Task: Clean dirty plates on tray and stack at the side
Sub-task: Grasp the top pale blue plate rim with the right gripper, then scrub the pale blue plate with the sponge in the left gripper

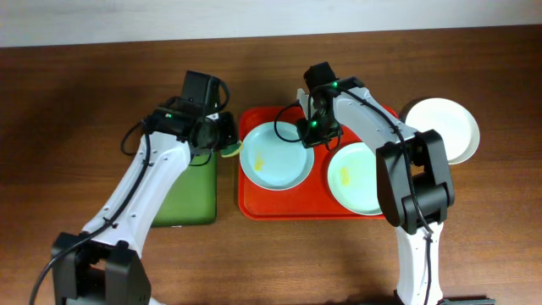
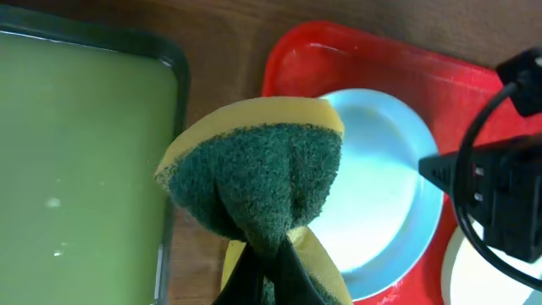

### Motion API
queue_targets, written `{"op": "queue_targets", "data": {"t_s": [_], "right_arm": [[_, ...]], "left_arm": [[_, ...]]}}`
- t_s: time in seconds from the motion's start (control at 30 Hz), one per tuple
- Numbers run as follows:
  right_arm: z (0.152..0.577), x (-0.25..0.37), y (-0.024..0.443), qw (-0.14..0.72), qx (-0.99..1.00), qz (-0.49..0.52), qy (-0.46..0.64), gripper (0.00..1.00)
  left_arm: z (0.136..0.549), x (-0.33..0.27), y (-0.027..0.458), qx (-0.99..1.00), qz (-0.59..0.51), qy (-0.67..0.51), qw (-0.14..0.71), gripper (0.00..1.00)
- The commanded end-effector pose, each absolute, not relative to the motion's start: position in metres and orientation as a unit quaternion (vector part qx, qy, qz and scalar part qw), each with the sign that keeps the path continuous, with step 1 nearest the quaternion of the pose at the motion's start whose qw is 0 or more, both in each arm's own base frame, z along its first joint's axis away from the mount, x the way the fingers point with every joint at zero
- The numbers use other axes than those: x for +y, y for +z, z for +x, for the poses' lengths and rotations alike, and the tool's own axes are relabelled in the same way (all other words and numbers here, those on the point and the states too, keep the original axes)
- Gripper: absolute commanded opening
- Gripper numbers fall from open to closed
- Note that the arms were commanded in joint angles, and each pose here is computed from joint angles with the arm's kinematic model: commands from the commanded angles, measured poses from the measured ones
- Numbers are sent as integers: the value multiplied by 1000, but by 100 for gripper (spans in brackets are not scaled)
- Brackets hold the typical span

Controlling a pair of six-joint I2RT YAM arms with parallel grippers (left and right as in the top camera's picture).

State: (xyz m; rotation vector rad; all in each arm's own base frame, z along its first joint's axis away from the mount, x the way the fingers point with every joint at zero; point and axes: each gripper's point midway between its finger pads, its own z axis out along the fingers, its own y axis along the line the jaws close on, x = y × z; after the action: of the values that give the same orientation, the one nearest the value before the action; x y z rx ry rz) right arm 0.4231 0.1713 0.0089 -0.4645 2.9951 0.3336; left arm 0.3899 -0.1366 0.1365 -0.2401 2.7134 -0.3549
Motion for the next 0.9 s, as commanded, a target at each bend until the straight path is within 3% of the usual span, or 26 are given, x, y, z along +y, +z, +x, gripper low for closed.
{"op": "queue_targets", "data": {"t_s": [0.0, 0.17, 0.43, 0.6, 0.67, 0.8, 0.87], "right_arm": [[418, 167, 1, 30, 990, -99, 95, 4], [415, 166, 1, 20, 993, -73, 93, 4], [418, 166, 1, 26, 992, -73, 95, 4], [418, 166, 1, 26, 992, -73, 95, 4], [419, 167, 1, 28, 992, -74, 95, 4], [420, 167, 1, 30, 992, -74, 96, 4], [420, 167, 1, 31, 992, -74, 96, 5]], "left_arm": [[389, -166, 116, 971, -83, -140, 175, 0], [401, -215, 74, 972, -46, -154, 173, 0], [402, -216, 3, 983, -37, -124, 128, 0], [416, -161, 36, 983, -12, 37, 179, 0], [413, -178, 49, 984, -3, -1, 177, 0], [390, -248, 57, 974, 32, -194, 110, 0], [386, -249, 55, 975, 33, -197, 102, 0]]}}
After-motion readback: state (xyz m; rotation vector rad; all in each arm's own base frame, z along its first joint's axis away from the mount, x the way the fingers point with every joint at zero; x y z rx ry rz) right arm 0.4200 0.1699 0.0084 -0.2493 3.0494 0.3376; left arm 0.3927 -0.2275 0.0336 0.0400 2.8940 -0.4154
